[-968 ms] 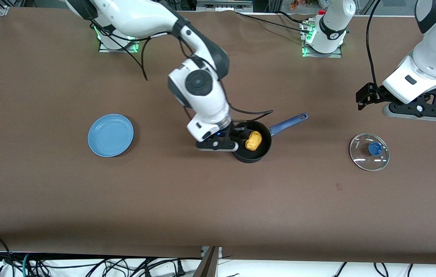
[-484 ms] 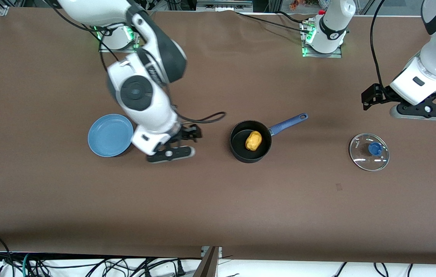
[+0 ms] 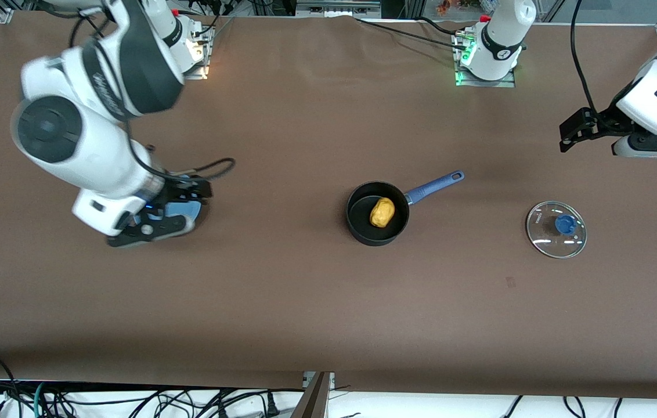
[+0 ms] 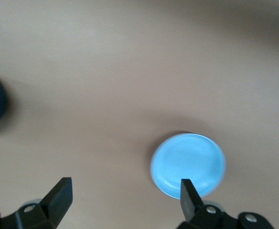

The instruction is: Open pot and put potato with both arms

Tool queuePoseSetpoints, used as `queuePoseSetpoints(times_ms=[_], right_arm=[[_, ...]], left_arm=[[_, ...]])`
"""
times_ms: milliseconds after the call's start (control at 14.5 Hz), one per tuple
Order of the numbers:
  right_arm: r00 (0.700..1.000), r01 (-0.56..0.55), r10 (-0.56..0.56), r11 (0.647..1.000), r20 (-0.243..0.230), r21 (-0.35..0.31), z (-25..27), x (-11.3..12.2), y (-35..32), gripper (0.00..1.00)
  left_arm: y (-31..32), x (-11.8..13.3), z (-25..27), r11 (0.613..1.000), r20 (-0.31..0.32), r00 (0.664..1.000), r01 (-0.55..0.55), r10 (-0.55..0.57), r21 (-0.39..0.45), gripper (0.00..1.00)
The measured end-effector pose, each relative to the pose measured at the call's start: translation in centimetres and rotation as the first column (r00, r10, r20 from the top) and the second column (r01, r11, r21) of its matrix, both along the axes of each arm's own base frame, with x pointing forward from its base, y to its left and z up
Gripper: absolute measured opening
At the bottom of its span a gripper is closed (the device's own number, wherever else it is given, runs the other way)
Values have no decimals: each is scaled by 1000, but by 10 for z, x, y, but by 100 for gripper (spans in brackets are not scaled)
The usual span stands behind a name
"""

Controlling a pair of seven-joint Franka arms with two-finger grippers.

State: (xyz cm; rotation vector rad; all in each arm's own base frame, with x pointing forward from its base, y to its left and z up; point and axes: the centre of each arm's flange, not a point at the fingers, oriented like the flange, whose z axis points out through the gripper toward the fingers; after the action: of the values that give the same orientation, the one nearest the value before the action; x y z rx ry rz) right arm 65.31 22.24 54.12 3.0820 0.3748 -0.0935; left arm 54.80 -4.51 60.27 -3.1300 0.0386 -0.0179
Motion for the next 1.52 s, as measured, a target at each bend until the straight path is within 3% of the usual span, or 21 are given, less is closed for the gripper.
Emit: queuePoseSetpoints(times_ms=[553, 830, 1521], right_arm=[[991, 132, -132, 991, 0, -32, 63, -49, -105, 100], [988, 157, -157, 987, 12, -31, 82, -69, -125, 100], [991, 124, -126, 991, -51, -44, 68, -76, -172, 100]], left_arm=[[-14, 0, -3, 1000, -3, 1000, 23, -23, 1, 100], [0, 5, 0, 1000, 12, 1000, -1, 1, -2, 100], [3, 13, -3, 1000, 7, 1000, -6, 6, -5, 100]])
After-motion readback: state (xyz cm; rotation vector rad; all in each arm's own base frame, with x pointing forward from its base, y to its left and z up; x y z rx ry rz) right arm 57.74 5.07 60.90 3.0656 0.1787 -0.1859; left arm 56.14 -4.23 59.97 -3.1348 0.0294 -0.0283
